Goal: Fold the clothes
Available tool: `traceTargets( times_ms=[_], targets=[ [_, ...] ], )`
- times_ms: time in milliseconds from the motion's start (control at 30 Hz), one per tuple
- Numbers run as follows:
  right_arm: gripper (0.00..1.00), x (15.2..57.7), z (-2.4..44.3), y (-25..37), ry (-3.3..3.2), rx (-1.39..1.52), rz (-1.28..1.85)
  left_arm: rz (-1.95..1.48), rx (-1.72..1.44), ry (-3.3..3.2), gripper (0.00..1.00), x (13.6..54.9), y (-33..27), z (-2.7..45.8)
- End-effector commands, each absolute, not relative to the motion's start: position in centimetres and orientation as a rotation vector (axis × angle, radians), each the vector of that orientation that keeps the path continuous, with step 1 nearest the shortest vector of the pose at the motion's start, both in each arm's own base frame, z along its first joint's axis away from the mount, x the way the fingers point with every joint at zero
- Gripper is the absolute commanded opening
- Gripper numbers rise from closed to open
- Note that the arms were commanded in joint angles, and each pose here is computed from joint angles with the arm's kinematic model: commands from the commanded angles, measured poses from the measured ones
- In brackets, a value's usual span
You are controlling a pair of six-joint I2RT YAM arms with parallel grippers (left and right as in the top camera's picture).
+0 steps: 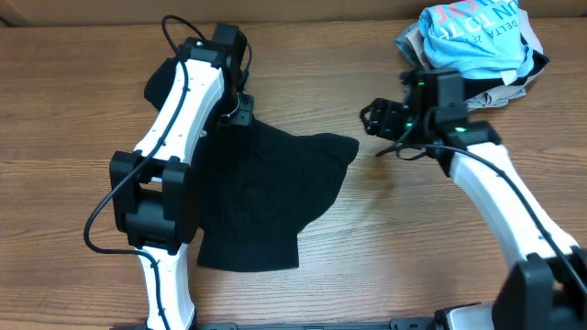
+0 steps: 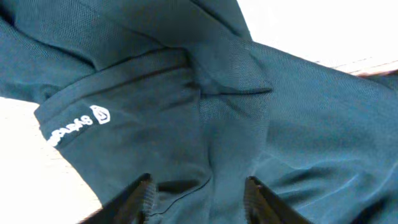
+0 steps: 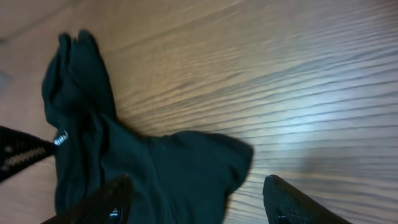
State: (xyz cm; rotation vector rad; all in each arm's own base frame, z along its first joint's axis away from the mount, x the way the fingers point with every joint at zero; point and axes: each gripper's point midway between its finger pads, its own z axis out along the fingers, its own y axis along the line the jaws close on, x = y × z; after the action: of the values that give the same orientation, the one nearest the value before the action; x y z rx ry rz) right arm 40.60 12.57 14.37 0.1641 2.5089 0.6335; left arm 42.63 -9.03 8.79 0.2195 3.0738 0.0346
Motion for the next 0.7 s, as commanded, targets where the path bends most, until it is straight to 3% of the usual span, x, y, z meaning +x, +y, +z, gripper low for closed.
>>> traceTargets(
  times_ms=[0,333,667],
  targets=[
    [0.70,41.6,12.8,13.6,2.532,0.138,0.606,0.010,0.251,3.071,0.42,42.6,-9.5,8.8],
    [0.68,42.6,7.7,15.7,2.589,-0.011,0.579,0.085,0.214,3.095,0.37,42.3,-7.8,5.6],
    [0.68,42.7,6.9,15.5,2.605,-0.006,0.555,0.065,0.188,3.009,0.34,44.4,-7.7,4.0]
  ],
)
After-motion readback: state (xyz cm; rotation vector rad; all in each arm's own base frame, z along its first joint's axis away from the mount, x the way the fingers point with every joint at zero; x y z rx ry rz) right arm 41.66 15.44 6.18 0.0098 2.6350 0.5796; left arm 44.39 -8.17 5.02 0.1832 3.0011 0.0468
